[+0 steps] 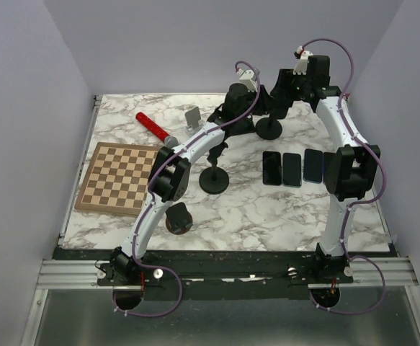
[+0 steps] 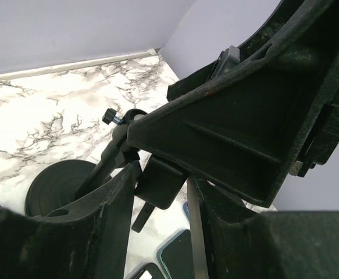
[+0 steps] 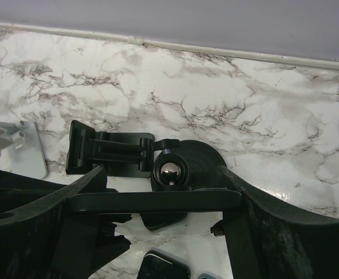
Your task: Remove the phone from the phone stand
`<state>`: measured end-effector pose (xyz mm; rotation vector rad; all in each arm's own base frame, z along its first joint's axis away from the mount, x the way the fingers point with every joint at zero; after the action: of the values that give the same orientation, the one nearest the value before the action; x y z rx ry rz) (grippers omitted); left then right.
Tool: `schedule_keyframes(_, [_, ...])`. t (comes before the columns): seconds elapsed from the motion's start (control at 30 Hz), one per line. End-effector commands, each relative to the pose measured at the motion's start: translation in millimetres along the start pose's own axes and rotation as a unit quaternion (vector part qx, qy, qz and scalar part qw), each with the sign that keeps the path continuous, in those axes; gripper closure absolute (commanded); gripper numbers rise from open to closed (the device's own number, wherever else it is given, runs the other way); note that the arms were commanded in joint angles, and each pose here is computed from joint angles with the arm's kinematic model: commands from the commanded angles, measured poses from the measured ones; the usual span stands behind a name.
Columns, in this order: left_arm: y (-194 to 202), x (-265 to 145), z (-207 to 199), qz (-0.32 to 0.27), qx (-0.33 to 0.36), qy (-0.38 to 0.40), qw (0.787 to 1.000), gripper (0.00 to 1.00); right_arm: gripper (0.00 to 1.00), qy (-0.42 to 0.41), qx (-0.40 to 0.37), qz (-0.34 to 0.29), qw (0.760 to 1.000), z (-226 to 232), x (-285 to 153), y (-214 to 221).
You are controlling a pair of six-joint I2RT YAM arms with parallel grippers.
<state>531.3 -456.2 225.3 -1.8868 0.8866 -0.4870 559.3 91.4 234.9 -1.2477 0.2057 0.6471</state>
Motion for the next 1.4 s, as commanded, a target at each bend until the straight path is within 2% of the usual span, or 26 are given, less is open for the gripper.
schedule_keyframes(0.0, [-8.7, 5.7, -3.2, -0.022, -0.007, 0.019, 1.000, 0.60, 0.99, -0.054, 0.025, 0.045, 0.997, 22.7, 3.5, 18.2])
schedule_keyframes(0.1, [-7.5, 5.2, 0.3, -0.018, -0.009, 0.007, 1.000, 0.87, 0.99, -0.035, 0.017, 0.036, 0.999, 16.2, 4.6, 17.3])
schedule_keyframes(0.23, [-4.4, 0.3, -3.8, -0.005, -0.005, 0.023, 1.000, 1.00, 0.99, 0.017, -0.024, 0.005, 1.000, -6.0, 7.9, 18.4])
schedule_keyframes(0.33, [-1.1, -6.1, -6.3, 0.008, -0.002, 0.038, 0.999, 1.00, 0.99, 0.018, -0.060, -0.016, 0.998, -12.6, 8.1, 15.0])
schedule_keyframes(0.5, [3.4, -15.3, 5.9, 0.034, -0.015, 0.032, 0.999, 1.00, 0.99, -0.059, -0.070, -0.014, 0.996, -2.0, 6.9, 12.6])
schedule_keyframes(0.73, [16.5, -20.8, 11.1, 0.062, -0.032, 0.058, 0.996, 1.00, 0.99, -0.135, -0.046, 0.043, 0.989, -8.4, 9.4, 21.0])
schedule_keyframes(0.83, [24.4, -20.3, 16.4, 0.075, -0.061, 0.058, 0.994, 1.00, 0.99, -0.171, -0.043, 0.059, 0.982, -2.7, 4.7, 23.3])
schedule_keyframes(1.07, [25.5, -20.2, 20.9, 0.078, -0.076, 0.047, 0.993, 1.00, 0.99, -0.205, -0.051, 0.096, 0.973, 2.5, 3.9, 31.0])
schedule_keyframes(1.2, [27.9, -19.7, 20.5, 0.081, -0.079, 0.057, 0.992, 1.00, 0.99, -0.230, -0.067, 0.092, 0.967, -14.6, -0.3, 33.3])
schedule_keyframes(1.37, [29.8, -19.4, 19.8, 0.084, -0.088, 0.064, 0.990, 1.00, 0.99, -0.282, -0.067, 0.083, 0.954, -8.8, -2.7, 30.8])
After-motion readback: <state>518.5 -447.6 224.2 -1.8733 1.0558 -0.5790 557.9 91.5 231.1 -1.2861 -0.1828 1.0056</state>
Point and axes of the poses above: each gripper's point midway between its finger pads, its own x axis out along the fingers, its own z axis along the line the jaws close on, y = z × x, the point moved 3 cm from there along -x, back along the fingers, and after that the axes turned 8 degrees about x, right-handed, at the moved point
